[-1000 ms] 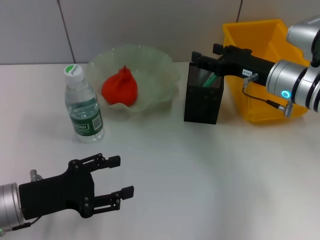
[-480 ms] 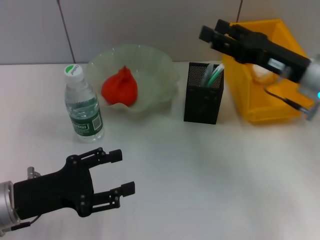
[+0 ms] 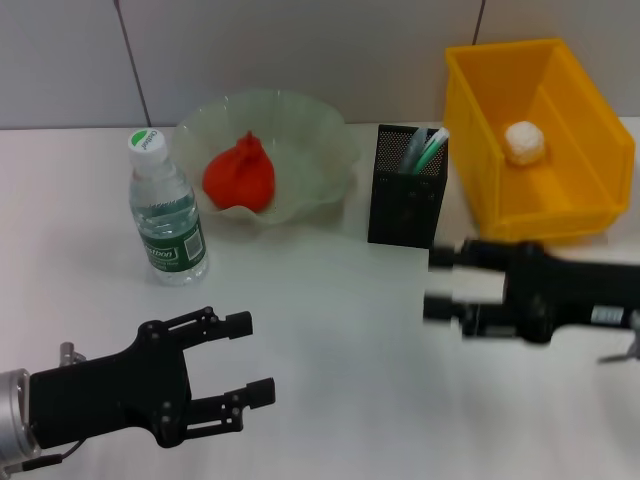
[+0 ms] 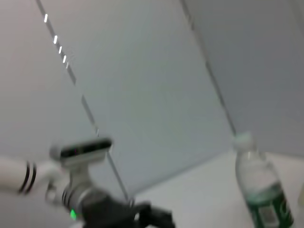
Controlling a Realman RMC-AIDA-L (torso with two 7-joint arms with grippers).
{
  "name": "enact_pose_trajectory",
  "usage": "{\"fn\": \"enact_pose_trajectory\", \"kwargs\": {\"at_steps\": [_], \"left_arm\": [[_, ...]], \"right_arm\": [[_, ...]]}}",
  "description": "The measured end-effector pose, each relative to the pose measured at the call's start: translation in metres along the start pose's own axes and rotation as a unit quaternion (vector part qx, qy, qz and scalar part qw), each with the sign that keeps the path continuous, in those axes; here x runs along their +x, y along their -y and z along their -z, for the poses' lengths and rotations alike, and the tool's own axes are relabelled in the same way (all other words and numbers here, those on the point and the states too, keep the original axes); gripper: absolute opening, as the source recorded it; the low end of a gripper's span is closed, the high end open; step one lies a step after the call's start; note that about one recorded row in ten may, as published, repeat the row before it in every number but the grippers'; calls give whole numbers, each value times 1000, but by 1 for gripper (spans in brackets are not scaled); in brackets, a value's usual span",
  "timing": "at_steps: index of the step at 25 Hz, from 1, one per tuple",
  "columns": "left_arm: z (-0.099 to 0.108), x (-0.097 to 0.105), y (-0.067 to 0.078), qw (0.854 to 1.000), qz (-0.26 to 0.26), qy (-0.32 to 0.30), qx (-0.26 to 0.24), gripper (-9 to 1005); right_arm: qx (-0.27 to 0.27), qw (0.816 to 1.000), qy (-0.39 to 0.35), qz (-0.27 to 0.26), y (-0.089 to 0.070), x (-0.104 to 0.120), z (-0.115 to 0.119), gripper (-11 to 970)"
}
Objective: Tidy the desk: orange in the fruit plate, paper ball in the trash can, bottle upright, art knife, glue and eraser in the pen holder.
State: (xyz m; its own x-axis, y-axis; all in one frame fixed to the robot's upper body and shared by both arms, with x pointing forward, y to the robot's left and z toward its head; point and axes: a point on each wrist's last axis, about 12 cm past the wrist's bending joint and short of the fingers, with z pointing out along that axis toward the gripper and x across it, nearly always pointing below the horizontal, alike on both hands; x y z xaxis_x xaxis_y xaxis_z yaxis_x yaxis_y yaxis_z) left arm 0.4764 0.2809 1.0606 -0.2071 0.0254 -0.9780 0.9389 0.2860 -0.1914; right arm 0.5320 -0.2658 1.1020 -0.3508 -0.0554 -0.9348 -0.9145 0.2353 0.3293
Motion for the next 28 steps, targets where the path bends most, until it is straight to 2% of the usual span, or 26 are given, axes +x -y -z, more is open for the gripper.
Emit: {"fn": "enact_pose_trajectory", "kwargs": {"at_steps": [15,28], "left_arm": [[-5,6,-9,999,-3,-52,-7,787],[-6,6,-9,998,-1,-55,-4,787]], "right_arm": [[2,998,-29,57,-14,44,-9,772],[7,998,-30,59,-14,48,-10,772]]}}
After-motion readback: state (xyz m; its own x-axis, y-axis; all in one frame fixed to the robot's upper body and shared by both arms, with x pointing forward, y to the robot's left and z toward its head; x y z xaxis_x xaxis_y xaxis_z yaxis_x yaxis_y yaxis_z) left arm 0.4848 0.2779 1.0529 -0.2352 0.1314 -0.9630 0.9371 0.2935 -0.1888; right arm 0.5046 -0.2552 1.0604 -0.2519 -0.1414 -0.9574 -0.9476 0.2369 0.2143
